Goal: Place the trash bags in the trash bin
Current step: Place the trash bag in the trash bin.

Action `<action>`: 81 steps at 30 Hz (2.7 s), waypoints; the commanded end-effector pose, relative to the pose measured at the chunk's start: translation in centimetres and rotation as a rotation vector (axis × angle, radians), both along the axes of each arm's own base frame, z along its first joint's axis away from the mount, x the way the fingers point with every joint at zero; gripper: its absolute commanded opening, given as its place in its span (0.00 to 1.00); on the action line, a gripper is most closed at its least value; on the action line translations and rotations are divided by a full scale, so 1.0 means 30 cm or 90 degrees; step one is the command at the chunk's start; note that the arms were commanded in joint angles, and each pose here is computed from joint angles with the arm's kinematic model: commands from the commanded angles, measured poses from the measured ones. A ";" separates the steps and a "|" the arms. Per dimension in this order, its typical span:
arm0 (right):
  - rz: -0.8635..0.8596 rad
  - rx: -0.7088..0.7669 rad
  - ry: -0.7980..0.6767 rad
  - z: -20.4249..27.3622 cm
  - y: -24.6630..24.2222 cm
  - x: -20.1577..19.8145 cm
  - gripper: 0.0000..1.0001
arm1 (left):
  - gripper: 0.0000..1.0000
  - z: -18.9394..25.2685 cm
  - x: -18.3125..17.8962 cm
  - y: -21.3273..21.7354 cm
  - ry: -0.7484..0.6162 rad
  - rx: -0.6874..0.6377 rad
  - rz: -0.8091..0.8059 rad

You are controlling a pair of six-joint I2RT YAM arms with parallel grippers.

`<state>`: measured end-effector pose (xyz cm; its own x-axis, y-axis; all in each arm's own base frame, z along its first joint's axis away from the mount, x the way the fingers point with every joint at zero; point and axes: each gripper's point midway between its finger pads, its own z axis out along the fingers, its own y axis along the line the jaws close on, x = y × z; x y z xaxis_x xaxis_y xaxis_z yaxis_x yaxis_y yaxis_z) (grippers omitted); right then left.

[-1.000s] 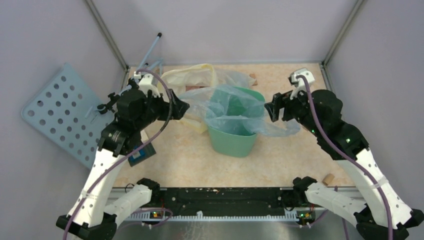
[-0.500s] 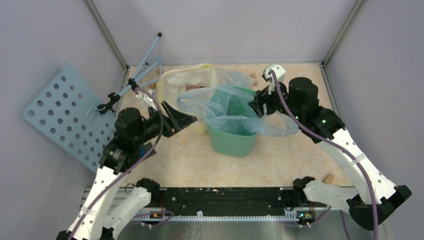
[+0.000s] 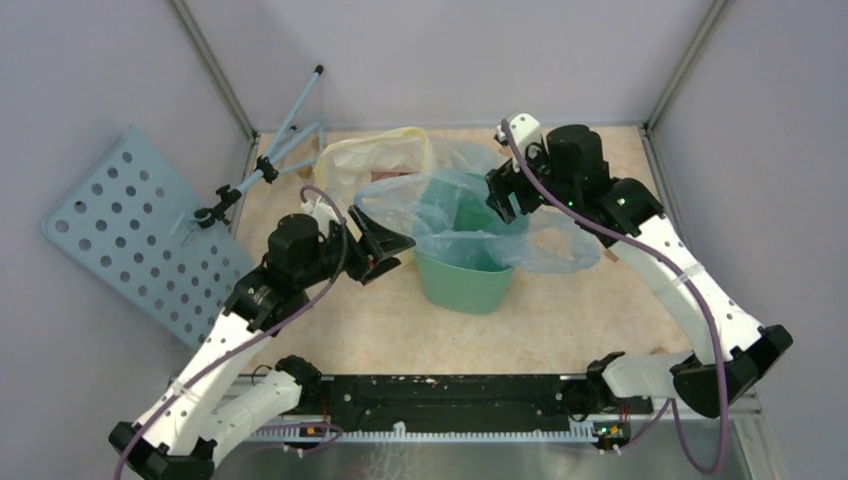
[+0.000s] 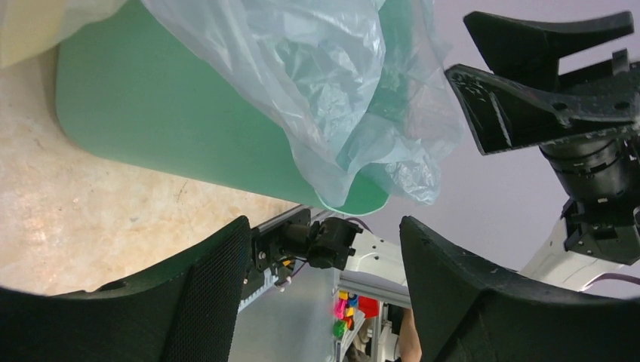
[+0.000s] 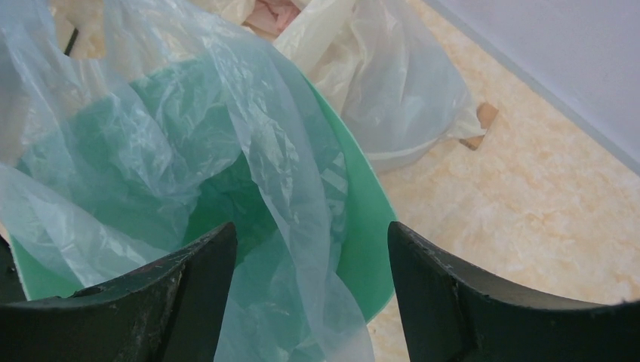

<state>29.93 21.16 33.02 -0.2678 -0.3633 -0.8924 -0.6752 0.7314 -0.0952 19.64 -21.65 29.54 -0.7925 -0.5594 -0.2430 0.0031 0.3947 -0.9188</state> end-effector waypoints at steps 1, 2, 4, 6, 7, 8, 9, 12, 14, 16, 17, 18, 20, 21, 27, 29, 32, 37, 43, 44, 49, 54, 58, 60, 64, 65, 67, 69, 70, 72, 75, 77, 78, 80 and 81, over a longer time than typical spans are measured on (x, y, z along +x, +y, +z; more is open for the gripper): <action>0.009 -0.051 0.019 -0.018 -0.016 0.010 0.77 | 0.79 0.031 0.020 -0.063 -0.014 -0.026 0.010; 0.014 -0.058 0.027 -0.029 -0.011 0.013 0.78 | 0.80 0.021 0.017 -0.084 -0.009 -0.025 0.001; 0.013 -0.071 0.037 -0.046 -0.008 0.026 0.80 | 0.80 0.006 0.014 -0.123 -0.005 -0.026 -0.019; -0.003 -0.086 0.042 -0.060 -0.015 0.050 0.81 | 0.80 0.003 0.016 -0.144 -0.008 -0.027 -0.027; -0.014 -0.095 0.044 -0.069 -0.021 0.064 0.81 | 0.80 0.004 0.020 -0.147 -0.011 -0.028 -0.026; -0.022 -0.102 0.047 -0.079 -0.025 0.081 0.81 | 0.80 0.006 0.025 -0.146 -0.015 -0.029 -0.022; -0.030 -0.108 0.051 -0.090 -0.030 0.096 0.81 | 0.80 0.005 0.030 -0.143 -0.018 -0.028 -0.015; -0.056 -0.108 0.071 -0.121 -0.048 0.143 0.80 | 0.80 -0.012 0.047 -0.133 -0.020 -0.017 0.003; -0.072 -0.108 0.084 -0.141 -0.055 0.166 0.77 | 0.80 -0.024 0.058 -0.135 -0.020 -0.012 0.008; -0.079 -0.109 0.095 -0.157 -0.056 0.177 0.72 | 0.80 -0.027 0.075 -0.139 -0.031 -0.013 0.014; -0.080 -0.111 0.101 -0.165 -0.056 0.176 0.69 | 0.78 -0.023 0.081 -0.144 -0.040 -0.019 0.013; -0.079 -0.111 0.108 -0.171 -0.055 0.172 0.65 | 0.76 -0.016 0.088 -0.146 -0.054 -0.023 0.011; -0.073 -0.105 0.120 -0.174 -0.052 0.155 0.62 | 0.71 0.007 0.101 -0.145 -0.080 -0.023 0.010; -0.072 -0.100 0.124 -0.175 -0.051 0.145 0.60 | 0.68 0.018 0.111 -0.139 -0.090 -0.019 0.013; -0.077 -0.032 0.157 -0.154 -0.049 0.052 0.59 | 0.52 0.014 0.167 -0.130 -0.093 -0.026 -0.005; -0.092 -0.018 0.172 -0.161 -0.059 0.027 0.59 | 0.47 0.011 0.182 -0.147 -0.095 -0.042 -0.028; -0.133 -0.001 0.206 -0.169 -0.081 -0.008 0.59 | 0.45 0.020 0.217 -0.142 -0.115 -0.029 -0.027; -0.180 0.018 0.257 -0.196 -0.110 -0.086 0.62 | 0.46 0.015 0.310 -0.138 -0.141 -0.001 -0.036; -0.199 0.073 0.303 -0.221 -0.079 -0.202 0.69 | 0.46 0.034 0.402 -0.185 -0.183 0.016 -0.065; -0.202 0.072 0.310 -0.225 -0.073 -0.220 0.70 | 0.46 0.030 0.424 -0.187 -0.191 0.025 -0.059; -0.238 0.082 0.300 -0.194 -0.087 -0.256 0.76 | 0.46 0.054 0.498 -0.235 -0.209 0.022 -0.080; -0.271 0.091 0.254 -0.156 -0.134 -0.242 0.79 | 0.46 0.083 0.530 -0.236 -0.228 0.039 -0.086; -0.286 0.083 0.218 -0.141 -0.148 -0.206 0.79 | 0.55 0.123 0.520 -0.141 -0.253 0.102 -0.023; -0.293 0.087 0.196 -0.124 -0.152 -0.185 0.78 | 0.59 0.150 0.496 -0.094 -0.264 0.124 0.002; -0.257 0.118 0.168 -0.074 -0.115 -0.167 0.67 | 0.68 0.184 0.425 -0.013 -0.263 0.166 0.039; -0.246 0.125 0.161 -0.059 -0.105 -0.164 0.66 | 0.71 0.198 0.409 0.002 -0.267 0.170 0.046; -0.225 0.137 0.150 -0.027 -0.087 -0.160 0.63 | 0.74 0.227 0.375 0.022 -0.273 0.173 0.051; -0.207 0.141 0.148 -0.005 -0.070 -0.159 0.63 | 0.73 0.248 0.338 0.020 -0.266 0.162 0.038; -0.198 0.139 0.149 0.001 -0.062 -0.159 0.62 | 0.70 0.252 0.320 0.011 -0.259 0.151 0.028; -0.167 0.126 0.156 0.001 -0.037 -0.160 0.61 | 0.68 0.247 0.285 -0.023 -0.236 0.129 0.005; -0.177 0.081 0.171 -0.033 -0.025 -0.136 0.62 | 0.68 0.241 0.235 -0.102 -0.215 0.110 -0.022; -0.206 0.053 0.165 -0.045 -0.037 -0.113 0.62 | 0.68 0.251 0.207 -0.156 -0.213 0.116 -0.028; -0.211 0.044 0.163 -0.046 -0.036 -0.109 0.61 | 0.68 0.245 0.188 -0.183 -0.205 0.131 -0.033; -0.221 0.028 0.157 -0.049 -0.034 -0.102 0.58 | 0.63 0.222 0.200 -0.184 -0.169 0.178 0.009; -0.224 0.021 0.156 -0.050 -0.035 -0.102 0.56 | 0.60 0.216 0.206 -0.161 -0.143 0.208 0.048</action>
<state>26.66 20.44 30.57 -0.6009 -0.1461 -0.7859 -0.3950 0.9090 0.1331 25.06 -27.52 34.97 -0.7174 -0.3916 -0.5762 0.2955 0.5780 -0.7607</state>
